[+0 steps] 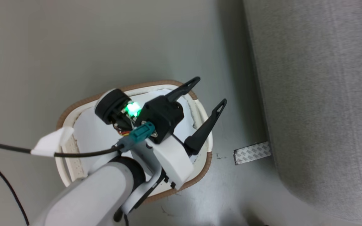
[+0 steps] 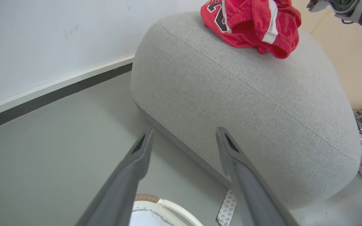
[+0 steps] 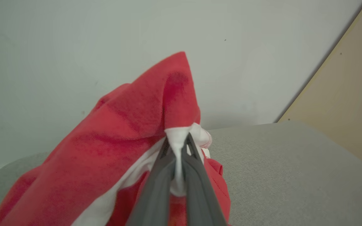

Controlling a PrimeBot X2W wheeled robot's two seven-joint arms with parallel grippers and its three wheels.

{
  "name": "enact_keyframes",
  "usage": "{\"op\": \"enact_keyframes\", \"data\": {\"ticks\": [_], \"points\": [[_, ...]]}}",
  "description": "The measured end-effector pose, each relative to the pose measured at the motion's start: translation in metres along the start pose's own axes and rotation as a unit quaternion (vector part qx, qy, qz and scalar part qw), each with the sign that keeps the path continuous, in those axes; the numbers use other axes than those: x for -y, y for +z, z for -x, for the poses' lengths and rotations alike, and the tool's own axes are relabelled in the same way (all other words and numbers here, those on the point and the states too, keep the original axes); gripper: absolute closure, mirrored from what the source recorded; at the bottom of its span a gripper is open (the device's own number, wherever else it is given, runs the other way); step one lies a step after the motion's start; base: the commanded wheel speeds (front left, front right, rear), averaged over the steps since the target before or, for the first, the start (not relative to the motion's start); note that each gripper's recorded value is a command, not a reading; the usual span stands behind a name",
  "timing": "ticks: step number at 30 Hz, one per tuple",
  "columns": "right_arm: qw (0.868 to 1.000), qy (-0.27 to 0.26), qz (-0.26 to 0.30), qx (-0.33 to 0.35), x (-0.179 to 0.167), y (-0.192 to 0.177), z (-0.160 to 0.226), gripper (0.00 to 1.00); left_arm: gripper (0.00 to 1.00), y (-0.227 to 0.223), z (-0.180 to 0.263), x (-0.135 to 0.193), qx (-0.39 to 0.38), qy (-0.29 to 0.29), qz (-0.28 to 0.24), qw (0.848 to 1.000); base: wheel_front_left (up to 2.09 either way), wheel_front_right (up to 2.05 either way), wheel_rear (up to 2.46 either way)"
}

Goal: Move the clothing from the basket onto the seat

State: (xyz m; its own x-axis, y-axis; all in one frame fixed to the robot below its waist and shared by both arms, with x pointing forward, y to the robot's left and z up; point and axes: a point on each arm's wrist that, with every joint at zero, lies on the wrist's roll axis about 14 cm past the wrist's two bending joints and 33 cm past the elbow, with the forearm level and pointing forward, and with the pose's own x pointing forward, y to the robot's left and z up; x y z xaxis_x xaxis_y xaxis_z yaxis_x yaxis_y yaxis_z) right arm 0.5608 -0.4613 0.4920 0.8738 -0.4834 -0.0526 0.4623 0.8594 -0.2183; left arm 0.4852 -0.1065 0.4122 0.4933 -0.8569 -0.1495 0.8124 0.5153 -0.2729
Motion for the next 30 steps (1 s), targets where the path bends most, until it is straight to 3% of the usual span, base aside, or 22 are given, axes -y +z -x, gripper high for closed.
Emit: {"op": "enact_keyframes", "data": {"ticks": [4,5,6,7,8,9,20,30], "points": [[0.999,-0.01,-0.012,-0.047,-0.01,-0.052,0.008,1.0,0.0,-0.022,0.008,-0.006,-0.028,0.007,0.005,1.0,0.0,0.0,0.0],[0.999,-0.009,-0.01,-0.051,-0.013,-0.057,0.011,0.95,0.0,-0.024,0.01,-0.008,-0.031,0.009,0.003,0.999,0.0,0.0,0.0],[0.999,-0.009,-0.009,-0.053,-0.013,-0.059,0.012,0.66,0.0,-0.024,0.01,-0.009,-0.032,0.011,0.001,0.999,0.0,0.0,0.0],[0.998,-0.01,-0.011,-0.054,-0.013,-0.059,0.014,0.5,0.0,-0.023,0.01,-0.01,-0.032,0.012,-0.002,0.999,0.0,0.0,0.0],[0.998,-0.012,-0.011,-0.055,-0.011,-0.06,0.017,0.05,0.0,-0.021,0.01,-0.01,-0.03,0.013,-0.005,0.999,0.0,0.0,0.0],[0.998,-0.014,-0.011,-0.056,-0.009,-0.059,0.019,0.0,0.0,-0.02,0.01,-0.01,-0.031,0.013,-0.007,0.999,0.0,0.0,0.0],[0.999,0.012,0.014,-0.031,-0.003,-0.028,0.051,0.0,0.0,0.027,0.019,-0.014,0.032,0.064,-0.024,0.997,0.0,0.0,0.0],[0.993,0.077,0.005,0.086,-0.019,0.044,0.114,0.0,0.0,0.063,0.081,-0.036,0.092,0.195,-0.033,0.976,0.0,0.0,0.0]]}}
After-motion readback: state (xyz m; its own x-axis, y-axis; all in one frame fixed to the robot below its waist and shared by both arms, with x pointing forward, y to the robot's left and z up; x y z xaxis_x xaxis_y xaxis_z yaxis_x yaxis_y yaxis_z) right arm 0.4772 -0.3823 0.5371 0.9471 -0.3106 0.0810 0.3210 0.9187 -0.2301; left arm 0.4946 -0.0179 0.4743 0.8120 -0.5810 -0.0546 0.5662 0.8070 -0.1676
